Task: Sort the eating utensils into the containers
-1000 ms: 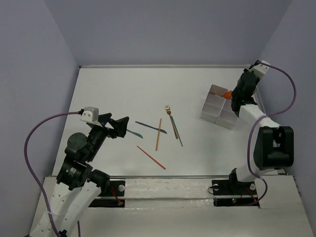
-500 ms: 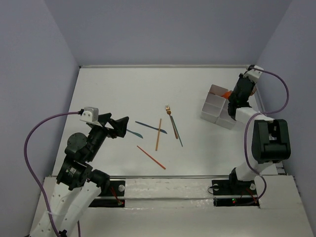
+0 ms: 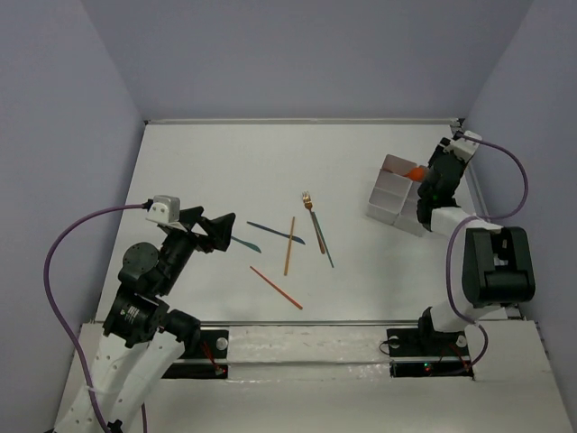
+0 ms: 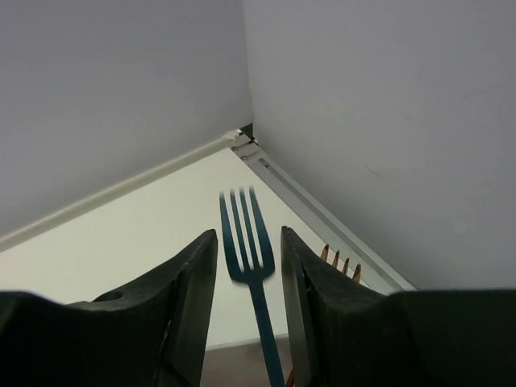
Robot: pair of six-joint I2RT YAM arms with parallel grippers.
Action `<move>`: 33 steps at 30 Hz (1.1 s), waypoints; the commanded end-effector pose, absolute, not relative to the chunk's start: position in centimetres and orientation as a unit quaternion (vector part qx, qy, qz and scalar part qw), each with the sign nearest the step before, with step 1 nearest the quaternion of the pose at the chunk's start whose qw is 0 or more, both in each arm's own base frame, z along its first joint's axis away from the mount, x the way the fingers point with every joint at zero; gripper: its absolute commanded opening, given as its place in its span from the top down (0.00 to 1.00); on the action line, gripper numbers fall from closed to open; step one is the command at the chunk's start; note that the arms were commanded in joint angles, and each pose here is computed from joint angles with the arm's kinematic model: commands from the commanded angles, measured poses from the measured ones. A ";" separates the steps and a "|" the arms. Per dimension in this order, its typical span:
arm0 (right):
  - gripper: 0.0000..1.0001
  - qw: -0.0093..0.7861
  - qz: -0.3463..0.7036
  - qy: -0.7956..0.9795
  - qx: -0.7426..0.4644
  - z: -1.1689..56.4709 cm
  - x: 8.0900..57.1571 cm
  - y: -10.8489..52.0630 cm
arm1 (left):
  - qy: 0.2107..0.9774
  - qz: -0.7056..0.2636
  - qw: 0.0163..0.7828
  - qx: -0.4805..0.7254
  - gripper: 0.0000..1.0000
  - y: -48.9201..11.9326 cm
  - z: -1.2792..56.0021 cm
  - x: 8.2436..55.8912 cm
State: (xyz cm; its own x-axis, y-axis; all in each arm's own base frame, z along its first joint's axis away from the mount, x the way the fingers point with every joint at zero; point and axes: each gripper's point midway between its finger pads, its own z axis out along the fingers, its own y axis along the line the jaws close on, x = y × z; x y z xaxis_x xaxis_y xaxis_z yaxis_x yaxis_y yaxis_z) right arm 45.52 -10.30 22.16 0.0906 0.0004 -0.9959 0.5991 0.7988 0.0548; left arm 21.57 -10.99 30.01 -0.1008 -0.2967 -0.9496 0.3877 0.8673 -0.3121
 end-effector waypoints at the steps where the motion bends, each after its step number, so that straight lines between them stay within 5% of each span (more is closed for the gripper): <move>1: 0.55 0.755 -0.159 0.584 0.252 28.7 44.8 -9.0 | 0.658 -0.265 0.703 0.034 0.01 -10.7 33.5 21.0; 7: 0.55 0.743 -0.026 0.637 0.204 30.7 44.9 -2.4 | 0.661 -0.263 0.702 0.032 0.01 -10.7 33.4 21.2; 16: 0.71 0.600 0.133 0.788 0.028 23.1 44.3 13.8 | 0.666 -0.258 0.699 0.030 0.01 -10.7 33.1 21.5; 22: 0.66 0.466 0.133 0.870 -0.088 15.3 44.1 21.4 | 0.671 -0.256 0.695 0.030 0.01 -10.7 32.7 21.7; 33: 0.64 0.363 0.129 0.910 -0.152 9.5 42.1 27.2 | 0.673 -0.252 0.695 0.025 0.01 -10.4 32.6 21.9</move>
State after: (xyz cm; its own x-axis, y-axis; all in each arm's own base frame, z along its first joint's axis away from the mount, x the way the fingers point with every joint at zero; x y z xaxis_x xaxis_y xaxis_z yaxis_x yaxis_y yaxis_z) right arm 42.67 25.53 8.53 -0.6796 -0.1527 -0.7175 -0.3367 0.9339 0.1201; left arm 21.94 -10.81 29.70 -0.1087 -0.2928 -0.9500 0.3719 0.8743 -0.3120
